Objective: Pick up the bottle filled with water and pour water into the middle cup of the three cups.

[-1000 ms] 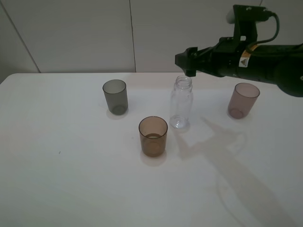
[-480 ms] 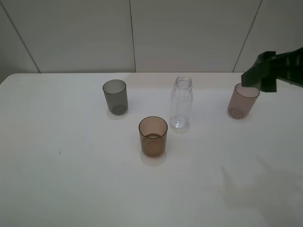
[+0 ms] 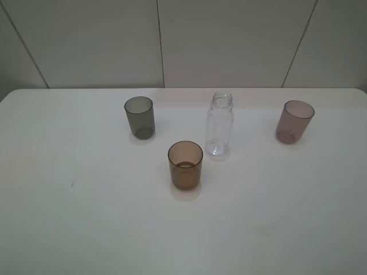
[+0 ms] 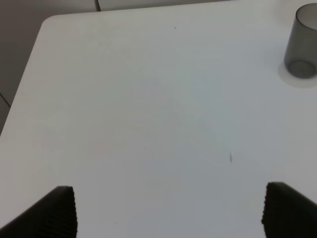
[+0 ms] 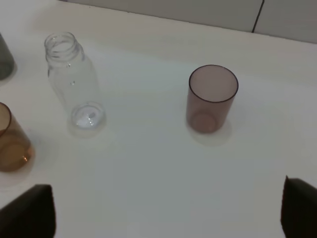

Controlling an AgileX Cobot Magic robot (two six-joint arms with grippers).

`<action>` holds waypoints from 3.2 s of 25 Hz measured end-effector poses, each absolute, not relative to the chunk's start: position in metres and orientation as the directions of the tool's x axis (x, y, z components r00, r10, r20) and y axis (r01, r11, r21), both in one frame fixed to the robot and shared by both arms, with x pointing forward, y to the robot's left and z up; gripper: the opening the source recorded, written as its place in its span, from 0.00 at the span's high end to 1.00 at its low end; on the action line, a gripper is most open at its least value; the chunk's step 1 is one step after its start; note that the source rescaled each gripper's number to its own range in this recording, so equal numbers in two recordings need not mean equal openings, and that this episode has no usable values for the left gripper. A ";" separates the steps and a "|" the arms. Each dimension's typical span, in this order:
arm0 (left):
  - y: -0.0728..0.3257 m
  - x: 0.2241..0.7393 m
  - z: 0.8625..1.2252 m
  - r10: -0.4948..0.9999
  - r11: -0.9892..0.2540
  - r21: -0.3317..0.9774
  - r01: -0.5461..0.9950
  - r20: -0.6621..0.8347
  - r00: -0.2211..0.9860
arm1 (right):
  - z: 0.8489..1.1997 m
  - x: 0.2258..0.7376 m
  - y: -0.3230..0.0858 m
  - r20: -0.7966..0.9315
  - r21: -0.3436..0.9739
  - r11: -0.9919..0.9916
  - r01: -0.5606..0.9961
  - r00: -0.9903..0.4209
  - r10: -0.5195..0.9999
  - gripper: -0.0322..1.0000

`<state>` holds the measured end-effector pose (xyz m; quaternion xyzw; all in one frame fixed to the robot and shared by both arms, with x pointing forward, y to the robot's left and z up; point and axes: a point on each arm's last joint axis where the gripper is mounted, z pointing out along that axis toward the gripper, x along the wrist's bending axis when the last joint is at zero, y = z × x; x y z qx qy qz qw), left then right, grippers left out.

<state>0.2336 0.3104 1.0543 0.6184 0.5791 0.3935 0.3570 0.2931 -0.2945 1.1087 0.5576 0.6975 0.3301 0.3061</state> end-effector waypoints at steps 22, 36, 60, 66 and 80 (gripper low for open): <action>0.310 0.234 1.054 0.997 -0.075 0.897 0.435 0.073 0.020 | 1.061 0.229 -0.312 -0.014 0.892 0.125 0.435 -0.249 0.968 0.00; 0.310 0.234 1.054 0.997 -0.075 0.897 0.435 0.073 0.020 | 1.058 0.232 -0.310 -0.044 0.899 0.068 0.432 -0.066 0.997 0.00; 0.310 0.234 1.054 0.997 -0.075 0.897 0.435 0.073 0.020 | 1.058 0.232 -0.310 -0.047 0.899 0.056 0.434 -0.032 0.998 0.00; 0.310 0.234 1.054 0.997 -0.075 0.897 0.435 0.073 0.020 | 1.058 0.232 -0.310 -0.047 0.899 0.053 0.435 -0.024 0.999 0.00; 0.310 0.234 1.054 0.997 -0.075 0.897 0.435 0.073 0.020 | 1.058 0.231 -0.309 -0.048 0.899 0.016 0.438 0.062 0.997 0.00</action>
